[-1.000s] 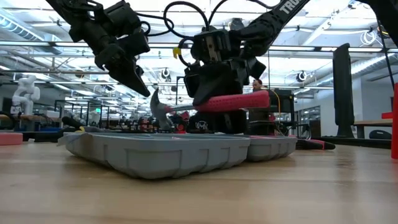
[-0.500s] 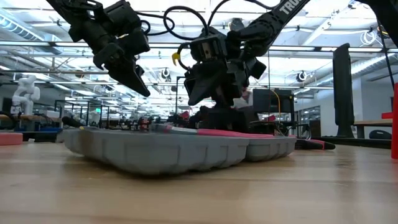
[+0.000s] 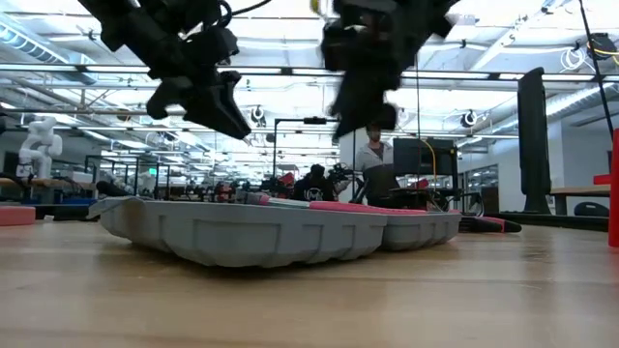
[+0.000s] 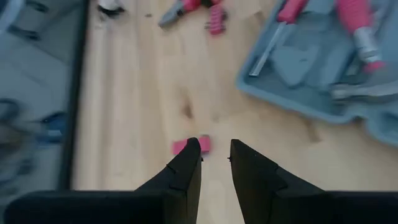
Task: Prefit tool cases
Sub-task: Put the red hammer into the gray prefit tools case
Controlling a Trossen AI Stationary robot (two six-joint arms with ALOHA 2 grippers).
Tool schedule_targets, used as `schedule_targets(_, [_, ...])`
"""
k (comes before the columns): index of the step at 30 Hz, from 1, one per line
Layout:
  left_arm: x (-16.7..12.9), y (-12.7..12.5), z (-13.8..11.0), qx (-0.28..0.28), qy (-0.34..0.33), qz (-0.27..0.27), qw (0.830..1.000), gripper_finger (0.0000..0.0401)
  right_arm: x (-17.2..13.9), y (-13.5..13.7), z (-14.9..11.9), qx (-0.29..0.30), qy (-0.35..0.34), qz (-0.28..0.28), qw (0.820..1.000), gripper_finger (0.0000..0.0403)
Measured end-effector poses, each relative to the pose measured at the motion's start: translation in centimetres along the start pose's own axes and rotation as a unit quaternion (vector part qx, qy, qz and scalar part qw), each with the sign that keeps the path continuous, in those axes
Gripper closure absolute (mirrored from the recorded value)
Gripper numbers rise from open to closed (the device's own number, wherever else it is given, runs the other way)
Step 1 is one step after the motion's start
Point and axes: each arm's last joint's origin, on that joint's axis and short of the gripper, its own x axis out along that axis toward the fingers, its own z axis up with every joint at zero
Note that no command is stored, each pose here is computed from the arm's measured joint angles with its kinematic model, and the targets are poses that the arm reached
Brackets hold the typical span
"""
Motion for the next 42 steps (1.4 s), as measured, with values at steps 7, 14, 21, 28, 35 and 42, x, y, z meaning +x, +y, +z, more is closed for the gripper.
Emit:
schedule_targets(7, [2.3,-3.7,2.6,0.08,-0.033,0.003,0.996,0.031,-4.6,3.6,-3.4,-0.092,-0.017,-0.252,0.963,0.025])
schedule_targets(14, [5.3,-7.9,3.9,0.162,0.024,-0.006,0.986,0.031,-4.8,6.4,-5.0,-0.082,-0.028,-0.231,0.969,0.0248])
schedule_targets(21, [5.5,-10.2,3.8,0.224,0.039,-0.043,0.973,0.031,-2.3,7.4,-7.4,-0.066,-0.013,-0.168,0.984,0.0248])
schedule_targets(28, [5.3,-10.8,3.4,0.241,0.053,-0.067,0.967,0.031,1.8,4.9,-10.7,-0.032,-0.029,-0.097,0.994,0.0248])
schedule_targets(35, [5.3,-11.0,3.2,0.254,0.044,-0.088,0.962,0.031,2.7,4.5,-10.8,-0.098,-0.052,-0.105,0.988,0.0248])
schedule_targets(42, [5.7,-10.6,3.4,0.25,0.023,-0.089,0.964,0.031,5.6,3.4,-10.9,-0.132,-0.025,-0.121,0.984,0.0248])
